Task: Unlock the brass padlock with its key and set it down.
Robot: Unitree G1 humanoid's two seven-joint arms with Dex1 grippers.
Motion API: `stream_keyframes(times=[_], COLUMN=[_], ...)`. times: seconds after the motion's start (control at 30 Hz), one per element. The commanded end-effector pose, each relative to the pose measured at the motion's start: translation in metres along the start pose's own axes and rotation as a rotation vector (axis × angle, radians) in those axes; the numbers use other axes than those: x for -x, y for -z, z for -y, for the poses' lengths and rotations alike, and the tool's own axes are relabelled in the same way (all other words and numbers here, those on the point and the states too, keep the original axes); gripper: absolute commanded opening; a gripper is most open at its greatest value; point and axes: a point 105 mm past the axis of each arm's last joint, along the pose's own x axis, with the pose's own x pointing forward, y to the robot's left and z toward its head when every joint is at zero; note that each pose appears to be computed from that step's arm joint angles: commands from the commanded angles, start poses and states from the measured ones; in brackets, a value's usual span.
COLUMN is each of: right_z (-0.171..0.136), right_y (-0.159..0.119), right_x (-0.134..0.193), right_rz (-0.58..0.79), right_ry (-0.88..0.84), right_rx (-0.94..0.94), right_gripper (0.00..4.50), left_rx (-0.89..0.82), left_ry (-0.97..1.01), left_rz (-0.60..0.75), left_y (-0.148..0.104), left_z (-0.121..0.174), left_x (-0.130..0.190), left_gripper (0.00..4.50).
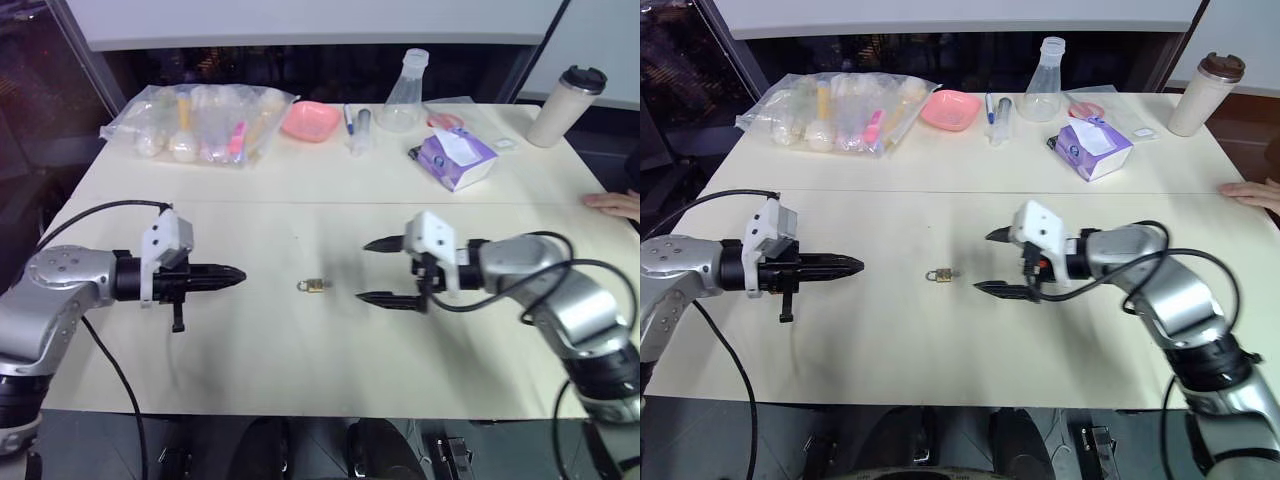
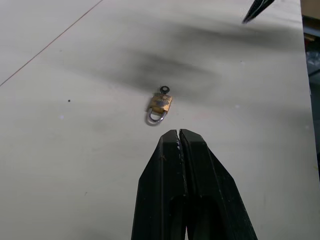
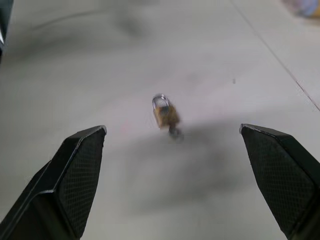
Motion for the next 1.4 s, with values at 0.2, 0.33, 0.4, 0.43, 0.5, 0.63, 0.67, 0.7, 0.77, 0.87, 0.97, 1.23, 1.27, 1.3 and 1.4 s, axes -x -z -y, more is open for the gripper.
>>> stream_keyframes(times=[0.2,0.33,0.4,0.43,0.5,0.63,0.67,0.7,0.77,0.87,0.97,1.23,1.27,1.3,1.4], right_z=[0.004,0.005,0.003,0.0,-0.004,-0.009,-0.009,-0.009,-0.008,-0.009,-0.012,-0.023,-0.024,-0.025,-0.025], right_y=[0.003,0.0,-0.002,-0.003,-0.005,-0.006,-0.007,-0.008,-0.014,-0.021,-0.021,-0.016,-0.016,-0.016,-0.015], right_x=[-0.015,-0.001,0.005,0.007,0.011,0.016,0.018,0.02,0.026,0.033,0.035,0.035,0.034,0.034,0.035], right_rz=[-0.009,-0.011,-0.01,-0.011,-0.014,-0.024,-0.027,-0.027,-0.01,0.009,-0.014,-0.076,-0.079,-0.081,-0.09], right_ry=[-0.035,0.018,0.033,0.038,0.045,0.074,0.084,0.095,0.129,0.153,0.167,0.172,0.175,0.179,0.196], right_rx=[0.076,0.095,0.096,0.096,0.097,0.091,0.089,0.087,0.067,0.034,0.007,-0.02,-0.019,-0.018,-0.016], right_gripper=[4.44,4.44,4.5,4.5,4.5,4.5,4.5,4.5,4.5,4.5,4.5,4.5,4.5,4.5,4.5], left_rx=[-0.09,-0.122,-0.126,-0.124,-0.123,-0.139,-0.144,-0.147,-0.151,-0.162,-0.178,-0.22,-0.226,-0.229,-0.248], left_ry=[-0.061,-0.036,-0.014,0.004,0.033,0.081,0.093,0.102,0.132,0.153,0.164,0.223,0.225,0.232,0.243], left_rz=[0.046,0.049,0.063,0.072,0.075,0.069,0.067,0.066,0.055,0.04,0.035,0.017,0.014,0.008,-0.021], left_y=[-0.008,-0.002,-0.004,-0.005,-0.005,-0.001,0.0,0.002,0.008,0.016,0.021,0.024,0.025,0.026,0.032], left_z=[-0.01,-0.016,-0.018,-0.019,-0.02,-0.025,-0.026,-0.027,-0.029,-0.031,-0.033,-0.03,-0.03,-0.03,-0.029], left_x=[-0.011,-0.03,-0.037,-0.041,-0.046,-0.057,-0.061,-0.066,-0.08,-0.098,-0.111,-0.137,-0.138,-0.14,-0.143], left_gripper=[0.0,0.0,0.87,1.33,2.27,4.34,4.43,4.43,4.43,4.43,4.43,4.43,4.43,4.43,4.43])
